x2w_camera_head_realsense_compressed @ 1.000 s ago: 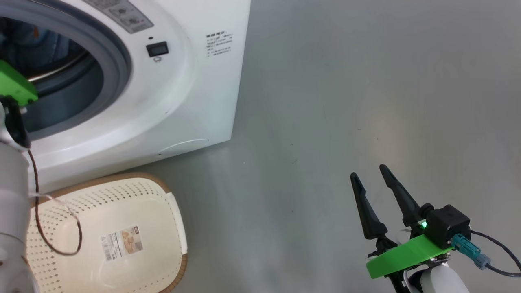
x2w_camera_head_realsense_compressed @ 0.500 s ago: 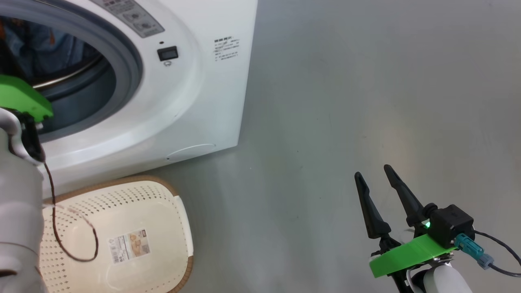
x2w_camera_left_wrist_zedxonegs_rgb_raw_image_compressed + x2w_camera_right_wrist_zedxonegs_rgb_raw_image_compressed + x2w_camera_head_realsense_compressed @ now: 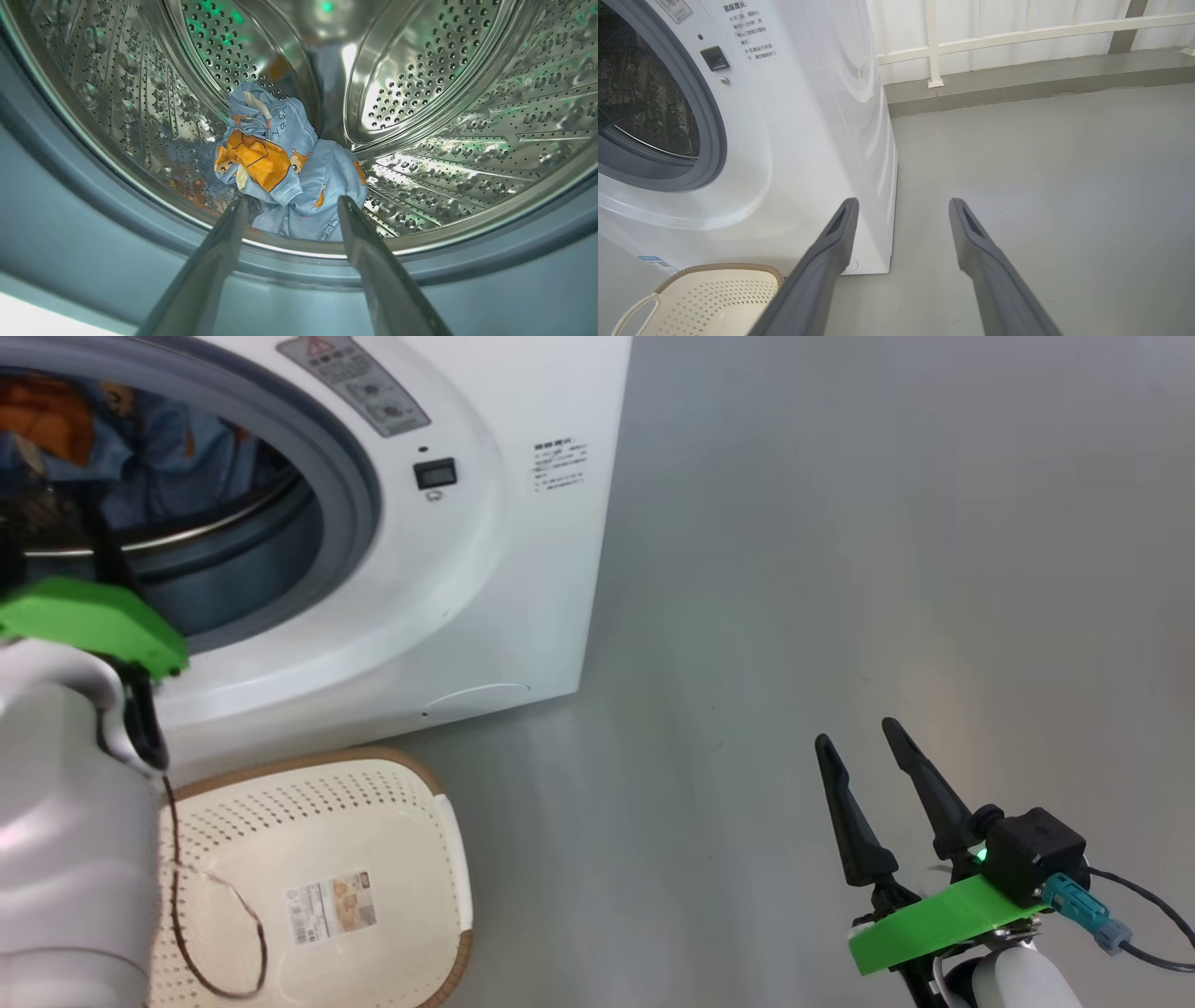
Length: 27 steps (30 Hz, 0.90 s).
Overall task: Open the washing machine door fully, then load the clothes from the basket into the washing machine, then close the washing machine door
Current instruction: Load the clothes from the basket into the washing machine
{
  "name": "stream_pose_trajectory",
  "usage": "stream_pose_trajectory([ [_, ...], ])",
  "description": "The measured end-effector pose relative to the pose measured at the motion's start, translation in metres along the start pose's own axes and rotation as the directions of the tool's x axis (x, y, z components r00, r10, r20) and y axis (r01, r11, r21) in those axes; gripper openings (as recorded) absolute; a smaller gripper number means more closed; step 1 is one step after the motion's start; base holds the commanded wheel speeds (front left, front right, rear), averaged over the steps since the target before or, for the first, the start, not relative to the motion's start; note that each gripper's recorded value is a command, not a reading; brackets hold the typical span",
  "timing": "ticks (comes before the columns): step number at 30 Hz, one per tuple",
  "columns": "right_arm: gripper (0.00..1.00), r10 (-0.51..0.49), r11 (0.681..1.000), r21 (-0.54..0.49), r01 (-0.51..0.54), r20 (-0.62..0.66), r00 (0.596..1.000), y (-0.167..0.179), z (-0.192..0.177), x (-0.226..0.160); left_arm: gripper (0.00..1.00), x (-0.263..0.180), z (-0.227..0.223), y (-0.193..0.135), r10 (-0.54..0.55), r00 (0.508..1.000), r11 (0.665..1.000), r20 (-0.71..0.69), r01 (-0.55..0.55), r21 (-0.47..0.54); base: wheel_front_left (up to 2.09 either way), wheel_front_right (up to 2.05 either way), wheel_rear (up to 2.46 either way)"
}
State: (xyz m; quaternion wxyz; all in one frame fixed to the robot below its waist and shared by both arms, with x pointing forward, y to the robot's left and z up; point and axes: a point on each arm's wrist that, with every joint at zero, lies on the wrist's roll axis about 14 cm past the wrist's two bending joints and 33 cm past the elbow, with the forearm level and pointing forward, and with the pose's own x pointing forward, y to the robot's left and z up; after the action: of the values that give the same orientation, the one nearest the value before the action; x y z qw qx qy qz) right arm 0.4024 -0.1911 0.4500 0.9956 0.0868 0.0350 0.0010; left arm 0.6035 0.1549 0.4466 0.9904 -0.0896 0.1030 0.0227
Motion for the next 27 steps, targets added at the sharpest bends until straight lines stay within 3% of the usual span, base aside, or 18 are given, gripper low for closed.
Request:
stream_pose_trajectory([
  [12,1.00,0.036,0.999,0.012,-0.037,0.036,0.999,0.013,0.012,-0.001,1.00,-0.041,0.000,0.003,-0.015,0.999,0.999,0.032,0.017,-0.052,0.00,0.00,0.00],
  [27,1.00,0.058,0.998,0.018,-0.060,0.096,0.994,0.021,0.033,-0.013,1.00,-0.109,-0.020,0.003,-0.049,0.998,0.998,0.040,0.051,-0.035,0.00,0.00,0.00],
])
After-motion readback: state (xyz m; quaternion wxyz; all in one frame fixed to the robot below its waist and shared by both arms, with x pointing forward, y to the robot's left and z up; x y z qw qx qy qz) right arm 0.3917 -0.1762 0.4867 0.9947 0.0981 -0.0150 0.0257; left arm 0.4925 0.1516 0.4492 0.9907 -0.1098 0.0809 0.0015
